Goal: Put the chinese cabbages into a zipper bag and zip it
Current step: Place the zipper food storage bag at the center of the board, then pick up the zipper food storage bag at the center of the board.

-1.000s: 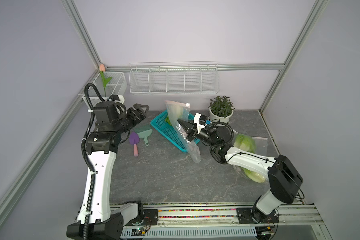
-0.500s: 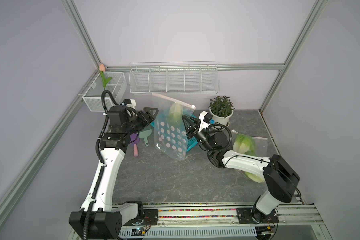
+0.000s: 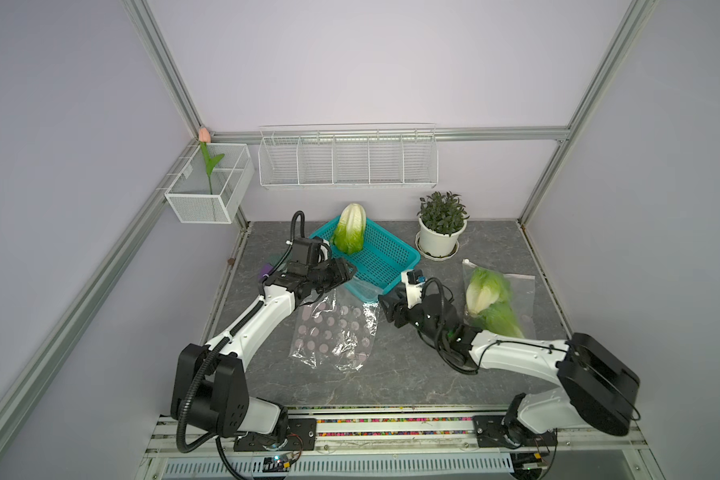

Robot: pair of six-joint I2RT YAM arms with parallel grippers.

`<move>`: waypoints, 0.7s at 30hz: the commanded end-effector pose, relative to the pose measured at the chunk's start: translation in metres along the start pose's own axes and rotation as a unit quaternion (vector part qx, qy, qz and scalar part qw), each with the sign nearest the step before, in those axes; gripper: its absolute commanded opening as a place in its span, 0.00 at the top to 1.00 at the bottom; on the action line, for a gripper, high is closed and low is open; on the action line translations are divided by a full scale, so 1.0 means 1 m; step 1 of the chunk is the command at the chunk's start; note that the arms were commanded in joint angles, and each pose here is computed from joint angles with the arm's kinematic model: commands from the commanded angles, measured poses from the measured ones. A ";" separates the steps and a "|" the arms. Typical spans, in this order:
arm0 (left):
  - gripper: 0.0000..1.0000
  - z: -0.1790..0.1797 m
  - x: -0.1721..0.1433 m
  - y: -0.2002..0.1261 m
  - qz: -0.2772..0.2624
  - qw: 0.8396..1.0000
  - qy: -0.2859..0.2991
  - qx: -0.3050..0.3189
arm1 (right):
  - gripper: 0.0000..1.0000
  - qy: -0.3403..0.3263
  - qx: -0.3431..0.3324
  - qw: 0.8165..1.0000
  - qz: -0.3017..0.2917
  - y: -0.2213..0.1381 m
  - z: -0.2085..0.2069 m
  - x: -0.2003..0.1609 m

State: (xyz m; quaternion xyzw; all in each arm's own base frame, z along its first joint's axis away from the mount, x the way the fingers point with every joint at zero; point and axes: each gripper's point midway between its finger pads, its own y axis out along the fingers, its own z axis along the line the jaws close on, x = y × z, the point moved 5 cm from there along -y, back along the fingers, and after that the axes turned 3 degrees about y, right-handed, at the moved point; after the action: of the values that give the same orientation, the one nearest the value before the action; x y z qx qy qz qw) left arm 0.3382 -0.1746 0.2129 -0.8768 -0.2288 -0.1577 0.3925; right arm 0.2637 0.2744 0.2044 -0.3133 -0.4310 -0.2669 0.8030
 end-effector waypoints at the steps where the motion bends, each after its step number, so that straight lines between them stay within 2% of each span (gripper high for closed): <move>1: 0.43 0.012 -0.007 0.012 0.007 1.000 0.015 0.013 | 0.30 0.067 0.009 0.987 0.143 -0.016 -0.023 -0.014; 5: 0.48 0.023 -0.020 0.005 0.013 0.999 0.014 0.032 | 0.26 0.056 0.043 0.969 0.235 -0.007 -0.021 0.017; 11: 0.51 0.043 -0.034 0.006 0.034 0.997 0.006 0.073 | 0.17 0.063 0.045 0.936 0.342 0.052 -0.027 0.027; 16: 0.52 0.049 -0.038 0.009 0.038 0.997 -0.001 0.071 | 0.11 0.107 0.048 0.927 0.355 0.109 -0.038 0.034; 21: 0.52 0.047 -0.039 0.007 0.038 0.997 0.001 0.066 | 0.05 0.117 0.076 0.909 0.393 0.153 -0.043 0.017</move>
State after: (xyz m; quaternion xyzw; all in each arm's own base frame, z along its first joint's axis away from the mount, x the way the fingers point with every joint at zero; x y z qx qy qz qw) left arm 0.3147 -0.1564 0.1580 -0.8585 -0.2013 -0.1209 0.4559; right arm 0.4080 0.3338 0.1679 -0.3742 -0.2262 0.0216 0.8991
